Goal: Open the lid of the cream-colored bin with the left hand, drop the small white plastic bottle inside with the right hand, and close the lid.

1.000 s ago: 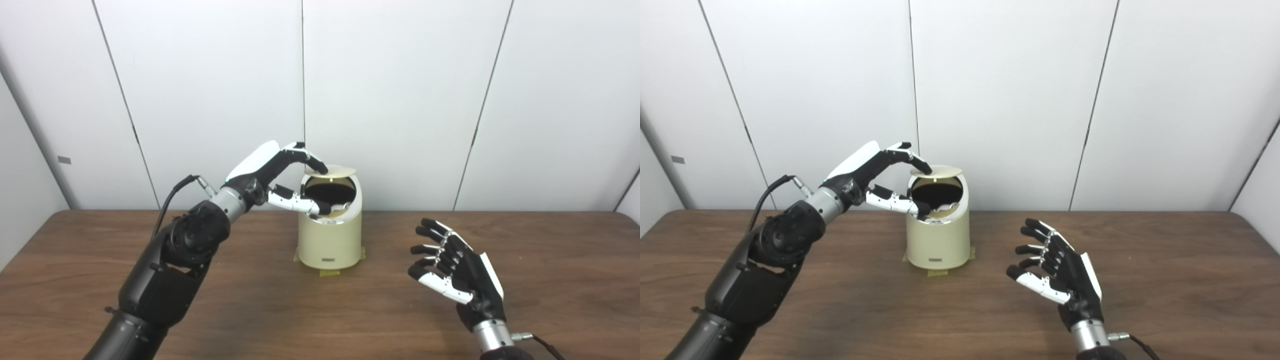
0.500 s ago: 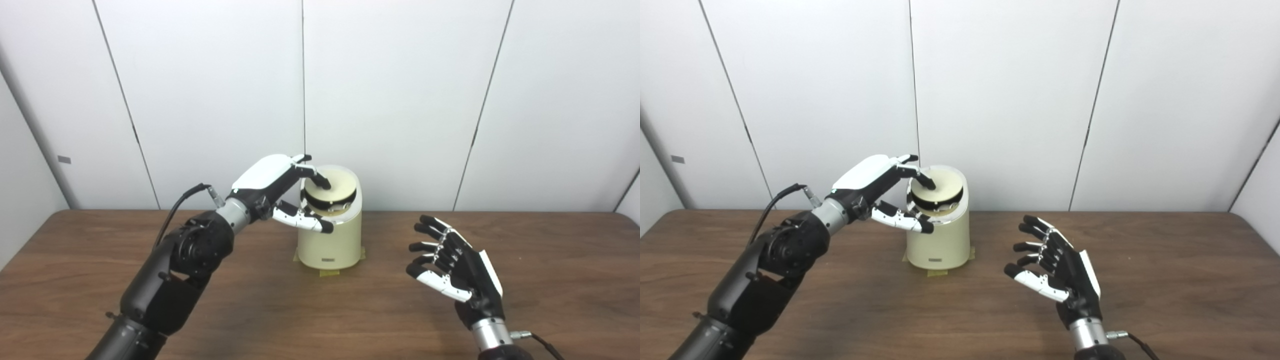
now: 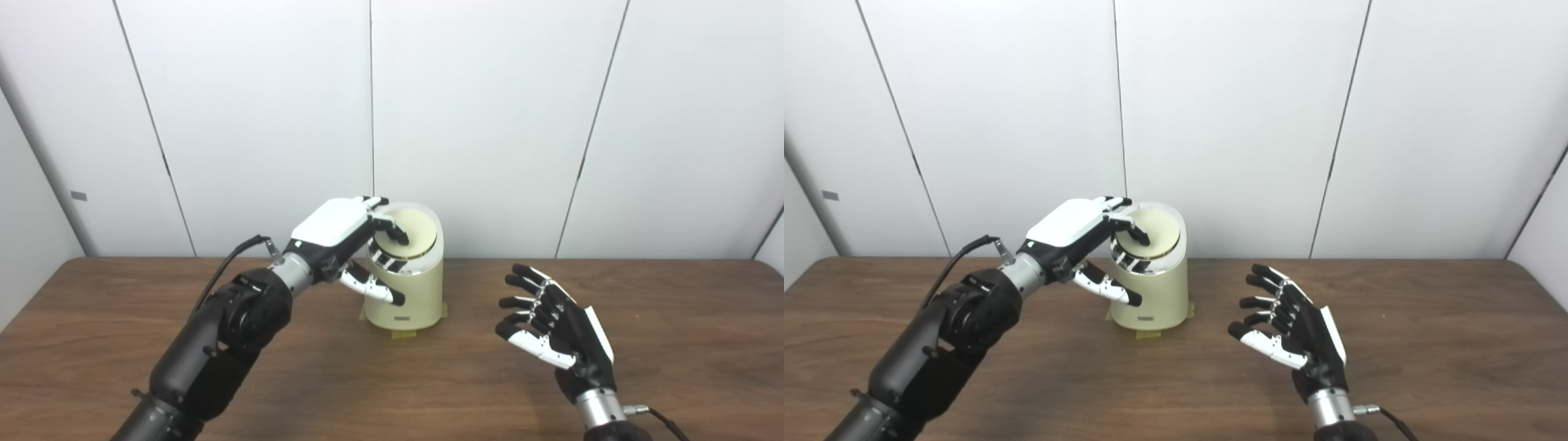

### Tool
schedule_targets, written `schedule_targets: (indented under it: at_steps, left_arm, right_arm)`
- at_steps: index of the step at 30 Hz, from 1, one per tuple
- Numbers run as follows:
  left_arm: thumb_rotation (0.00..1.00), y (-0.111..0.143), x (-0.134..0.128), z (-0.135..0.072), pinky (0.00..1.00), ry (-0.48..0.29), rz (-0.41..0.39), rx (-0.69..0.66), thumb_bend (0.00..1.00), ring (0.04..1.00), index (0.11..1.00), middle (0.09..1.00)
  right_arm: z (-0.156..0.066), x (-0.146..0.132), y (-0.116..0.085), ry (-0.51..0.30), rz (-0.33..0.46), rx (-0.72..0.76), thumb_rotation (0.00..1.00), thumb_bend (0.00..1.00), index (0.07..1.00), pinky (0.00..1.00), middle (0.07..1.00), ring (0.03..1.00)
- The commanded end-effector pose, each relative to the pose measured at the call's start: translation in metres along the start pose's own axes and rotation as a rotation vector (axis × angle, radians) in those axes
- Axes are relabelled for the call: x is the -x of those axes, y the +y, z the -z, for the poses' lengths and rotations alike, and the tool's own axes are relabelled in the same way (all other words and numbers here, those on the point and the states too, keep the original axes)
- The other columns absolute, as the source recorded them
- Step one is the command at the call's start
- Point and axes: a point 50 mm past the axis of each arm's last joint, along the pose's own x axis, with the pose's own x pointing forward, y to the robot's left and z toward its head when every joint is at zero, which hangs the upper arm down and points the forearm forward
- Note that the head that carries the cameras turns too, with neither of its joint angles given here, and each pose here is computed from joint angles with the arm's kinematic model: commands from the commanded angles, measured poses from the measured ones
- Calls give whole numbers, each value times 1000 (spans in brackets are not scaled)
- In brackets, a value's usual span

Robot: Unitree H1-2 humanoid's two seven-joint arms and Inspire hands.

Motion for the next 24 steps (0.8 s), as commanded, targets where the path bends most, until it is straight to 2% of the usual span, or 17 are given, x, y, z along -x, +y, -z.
schedule_targets:
  at_steps: [1, 5, 8, 14, 24]
  left_arm:
    - [370, 20, -2, -8, 1000, -49, -48, -106, 1000, 964, 705, 731]
    - [347, 14, -2, -16, 1000, -50, 12, -192, 1000, 988, 733, 768]
    - [381, 7, -2, -20, 1000, -36, 53, -233, 1000, 997, 752, 788]
    - [375, -9, -1, -20, 1000, -16, 115, -250, 1000, 1000, 759, 786]
    - [371, -19, 0, -17, 1000, 33, 192, -236, 1000, 998, 755, 781]
  right_arm:
    - [-21, -12, 2, -77, 3, -9, 276, 872, 767, 498, 771, 637]
    - [-22, -12, 2, -76, 6, -23, 260, 853, 767, 492, 769, 635]
    - [-23, -13, 2, -82, 3, -23, 249, 831, 768, 489, 771, 634]
    - [-23, -13, 2, -80, -3, -42, 259, 835, 759, 498, 773, 635]
    - [-25, -13, 2, -81, 4, -42, 255, 821, 761, 497, 775, 636]
